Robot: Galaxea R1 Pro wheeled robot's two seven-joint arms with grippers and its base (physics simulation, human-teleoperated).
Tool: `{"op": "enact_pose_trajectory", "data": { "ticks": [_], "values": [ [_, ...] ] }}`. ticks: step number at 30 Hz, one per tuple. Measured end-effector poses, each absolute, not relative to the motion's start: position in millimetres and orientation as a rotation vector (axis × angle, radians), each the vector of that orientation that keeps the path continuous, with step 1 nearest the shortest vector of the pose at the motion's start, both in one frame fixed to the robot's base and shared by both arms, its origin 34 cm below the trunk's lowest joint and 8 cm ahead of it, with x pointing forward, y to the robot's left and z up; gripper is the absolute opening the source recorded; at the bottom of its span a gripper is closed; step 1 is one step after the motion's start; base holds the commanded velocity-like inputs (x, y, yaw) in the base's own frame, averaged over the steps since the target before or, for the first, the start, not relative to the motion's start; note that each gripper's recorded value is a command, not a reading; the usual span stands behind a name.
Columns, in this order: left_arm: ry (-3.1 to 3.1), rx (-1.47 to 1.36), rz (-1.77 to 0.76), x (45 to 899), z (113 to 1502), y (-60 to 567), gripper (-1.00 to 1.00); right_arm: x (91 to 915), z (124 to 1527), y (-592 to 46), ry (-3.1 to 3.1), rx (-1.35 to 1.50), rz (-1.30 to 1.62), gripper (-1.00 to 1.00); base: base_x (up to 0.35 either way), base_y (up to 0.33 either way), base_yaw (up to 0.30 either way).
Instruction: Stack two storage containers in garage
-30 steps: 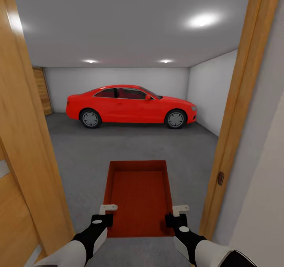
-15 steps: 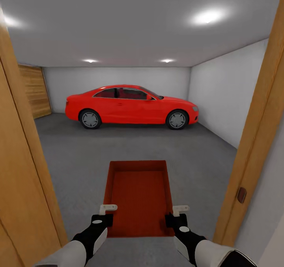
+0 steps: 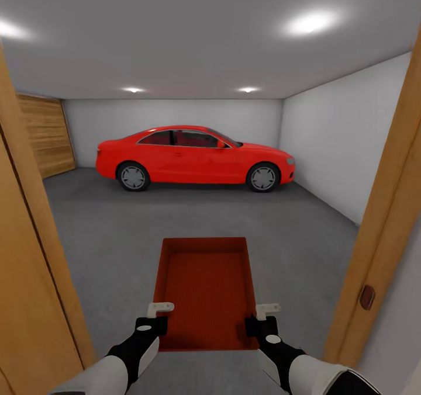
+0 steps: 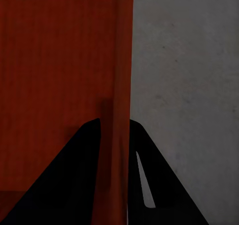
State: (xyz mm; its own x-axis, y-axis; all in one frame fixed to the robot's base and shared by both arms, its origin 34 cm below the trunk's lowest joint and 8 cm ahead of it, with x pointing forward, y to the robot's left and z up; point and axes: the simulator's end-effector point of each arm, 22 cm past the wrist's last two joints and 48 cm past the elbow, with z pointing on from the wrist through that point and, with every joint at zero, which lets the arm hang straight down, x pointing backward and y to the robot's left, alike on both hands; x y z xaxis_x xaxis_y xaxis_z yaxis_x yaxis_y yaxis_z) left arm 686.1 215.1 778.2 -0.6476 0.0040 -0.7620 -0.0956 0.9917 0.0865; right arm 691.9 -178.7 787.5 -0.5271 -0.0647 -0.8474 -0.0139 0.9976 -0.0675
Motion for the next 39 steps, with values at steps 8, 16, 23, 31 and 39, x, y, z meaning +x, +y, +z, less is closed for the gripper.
{"op": "enact_pose_trajectory", "data": {
  "ticks": [8,16,23,31,39],
  "values": [
    [2.271,-0.064,0.149,686.0,778.3,215.1,-1.0,691.8,787.6,-178.7,2.125,-0.055,-0.064,-1.0,0.306,0.0,0.0],
    [2.271,-0.064,0.149,686.0,778.3,215.0,-1.0,691.8,787.6,-178.7,2.125,-0.055,-0.064,-1.0,0.317,0.0,0.0],
    [2.271,-0.064,0.149,686.0,778.3,215.0,-1.0,691.8,787.6,-178.7,2.125,-0.055,-0.064,-1.0,0.319,0.0,0.0],
    [2.271,-0.064,0.149,685.9,778.3,215.0,-1.0,691.8,787.6,-178.7,2.125,-0.055,-0.064,-1.0,0.319,0.0,0.0],
    [2.271,-0.064,0.149,686.0,778.3,215.0,-1.0,691.8,787.6,-178.7,2.125,-0.055,-0.064,-1.0,0.319,0.0,0.0]
  ]
}}
